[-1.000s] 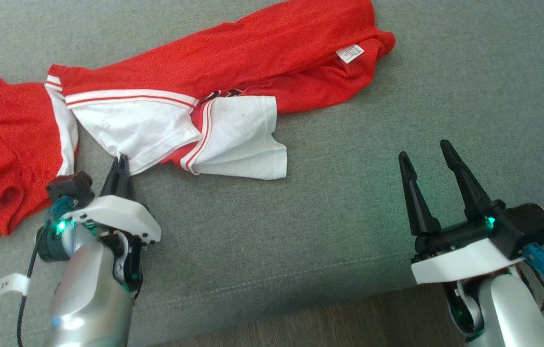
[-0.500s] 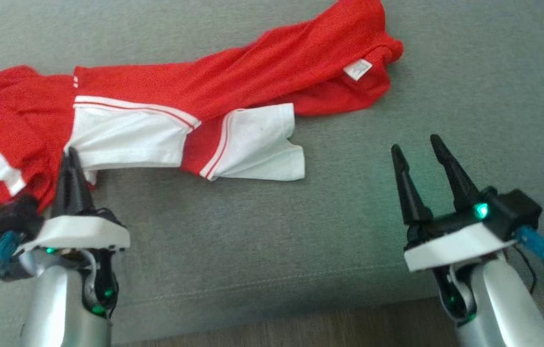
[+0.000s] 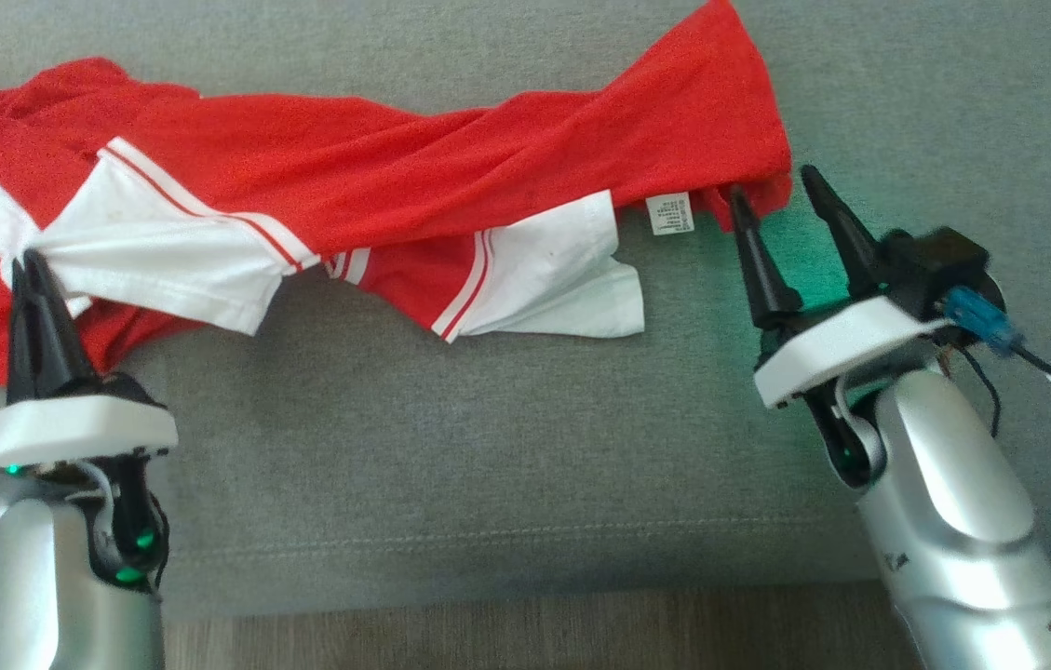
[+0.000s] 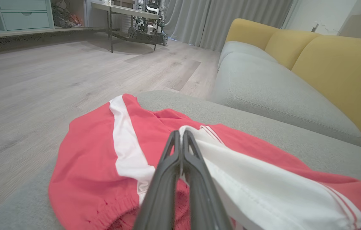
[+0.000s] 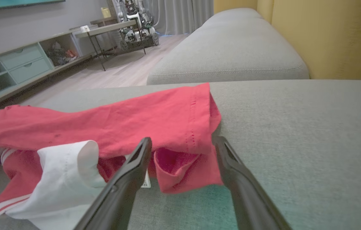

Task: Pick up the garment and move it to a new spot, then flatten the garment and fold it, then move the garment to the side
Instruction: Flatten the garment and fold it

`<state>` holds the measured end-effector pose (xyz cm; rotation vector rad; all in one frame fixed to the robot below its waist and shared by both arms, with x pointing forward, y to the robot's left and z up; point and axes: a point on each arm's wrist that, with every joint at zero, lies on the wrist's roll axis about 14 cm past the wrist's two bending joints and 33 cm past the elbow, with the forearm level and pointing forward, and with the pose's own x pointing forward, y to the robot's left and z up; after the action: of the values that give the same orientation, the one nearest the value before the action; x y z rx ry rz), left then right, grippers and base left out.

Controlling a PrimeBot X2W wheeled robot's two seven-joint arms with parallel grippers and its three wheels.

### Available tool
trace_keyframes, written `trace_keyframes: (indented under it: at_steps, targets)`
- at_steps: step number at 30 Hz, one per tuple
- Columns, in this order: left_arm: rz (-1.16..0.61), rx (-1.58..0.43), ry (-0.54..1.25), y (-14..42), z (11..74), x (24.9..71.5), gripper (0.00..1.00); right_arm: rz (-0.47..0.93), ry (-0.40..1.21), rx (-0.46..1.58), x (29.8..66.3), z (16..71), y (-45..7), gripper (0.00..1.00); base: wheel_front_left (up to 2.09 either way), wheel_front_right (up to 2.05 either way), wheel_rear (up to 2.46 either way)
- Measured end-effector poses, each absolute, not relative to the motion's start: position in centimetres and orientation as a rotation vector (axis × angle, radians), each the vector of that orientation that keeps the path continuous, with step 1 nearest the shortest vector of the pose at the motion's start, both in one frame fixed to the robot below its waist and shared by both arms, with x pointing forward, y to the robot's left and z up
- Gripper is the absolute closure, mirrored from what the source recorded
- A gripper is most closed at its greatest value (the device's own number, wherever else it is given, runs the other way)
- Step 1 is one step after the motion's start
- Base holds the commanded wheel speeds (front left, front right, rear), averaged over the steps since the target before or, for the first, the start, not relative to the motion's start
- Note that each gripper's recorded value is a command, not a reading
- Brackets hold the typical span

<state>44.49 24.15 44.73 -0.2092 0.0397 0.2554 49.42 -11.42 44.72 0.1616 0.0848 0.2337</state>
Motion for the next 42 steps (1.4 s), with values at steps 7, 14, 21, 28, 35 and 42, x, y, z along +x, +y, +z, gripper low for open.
trace_keyframes:
  at_steps: [7,14,21,28,35,42]
  targets:
    - [0.288,-0.202,0.041,25.3,44.5,44.4,1.00,0.289,0.112,0.115,50.2,43.7,-9.7,0.03,0.00,0.00,0.00]
    - [0.284,-0.208,0.031,25.3,44.9,44.6,1.00,0.303,0.115,0.113,50.0,43.7,-9.4,1.00,0.00,0.00,0.00]
    - [0.186,-0.216,-0.046,23.6,47.8,45.6,1.00,0.260,0.027,0.246,50.2,47.5,-10.3,1.00,0.00,0.00,0.00]
    - [-0.049,-0.259,-0.289,20.0,61.0,50.5,1.00,0.178,-0.237,0.313,53.0,58.1,-13.9,1.00,0.00,0.00,0.00]
    - [-0.262,-0.224,-0.399,15.2,73.4,53.6,1.00,0.119,-0.389,0.253,55.7,69.5,-17.7,1.00,0.00,0.00,0.00]
    - [-0.314,-0.195,-0.235,13.1,74.3,60.0,1.00,0.093,-0.394,0.112,60.0,75.2,-19.2,1.00,0.00,0.00,0.00]
